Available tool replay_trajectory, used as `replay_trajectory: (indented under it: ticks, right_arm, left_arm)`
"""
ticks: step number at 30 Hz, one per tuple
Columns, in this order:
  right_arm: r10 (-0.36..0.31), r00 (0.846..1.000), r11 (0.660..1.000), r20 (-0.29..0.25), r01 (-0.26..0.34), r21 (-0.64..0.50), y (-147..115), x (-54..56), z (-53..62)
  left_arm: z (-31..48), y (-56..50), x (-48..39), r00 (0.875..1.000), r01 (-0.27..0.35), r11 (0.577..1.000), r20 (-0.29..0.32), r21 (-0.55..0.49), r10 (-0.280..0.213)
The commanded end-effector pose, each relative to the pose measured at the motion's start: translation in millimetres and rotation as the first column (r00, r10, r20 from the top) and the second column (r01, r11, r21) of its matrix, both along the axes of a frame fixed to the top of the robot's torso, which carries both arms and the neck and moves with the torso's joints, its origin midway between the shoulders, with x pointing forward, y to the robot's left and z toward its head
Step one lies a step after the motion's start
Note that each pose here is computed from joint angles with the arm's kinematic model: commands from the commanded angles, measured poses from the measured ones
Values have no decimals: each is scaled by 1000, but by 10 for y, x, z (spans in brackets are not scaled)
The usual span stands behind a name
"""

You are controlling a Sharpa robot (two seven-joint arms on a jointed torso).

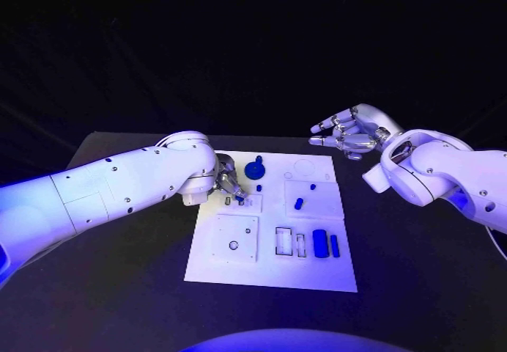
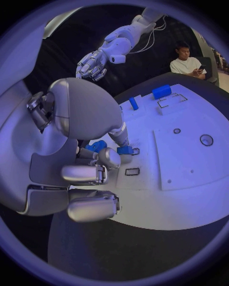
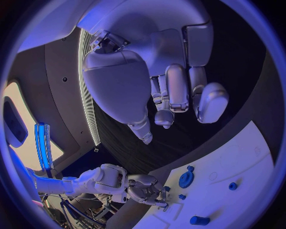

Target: Assemble the parts on the task board

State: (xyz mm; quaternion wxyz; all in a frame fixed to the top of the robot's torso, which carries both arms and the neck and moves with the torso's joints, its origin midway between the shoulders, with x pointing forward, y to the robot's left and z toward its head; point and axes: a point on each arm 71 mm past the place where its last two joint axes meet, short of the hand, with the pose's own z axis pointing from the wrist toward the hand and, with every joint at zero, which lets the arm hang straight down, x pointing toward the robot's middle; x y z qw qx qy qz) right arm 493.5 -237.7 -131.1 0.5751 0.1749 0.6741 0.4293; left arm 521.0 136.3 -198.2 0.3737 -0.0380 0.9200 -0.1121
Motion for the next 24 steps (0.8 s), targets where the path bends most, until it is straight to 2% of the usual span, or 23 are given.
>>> replay_trajectory:
  ticks: [1, 10, 24]
  right_arm:
    - [14, 1000, 1000, -5, -14, -8, 12, -5, -11]
    - [14, 1000, 1000, -13, -14, -2, 14, -7, -18]
    - [16, 1000, 1000, -18, -16, 1, 11, -11, -21]
  left_arm:
    - [-20, -15, -18, 999, 32, 999, 7, 32, -33]
    - [-77, -12, -42, 999, 52, 997, -16, 58, -51]
    - [-111, -26, -100, 994, 95, 992, -59, 81, -91]
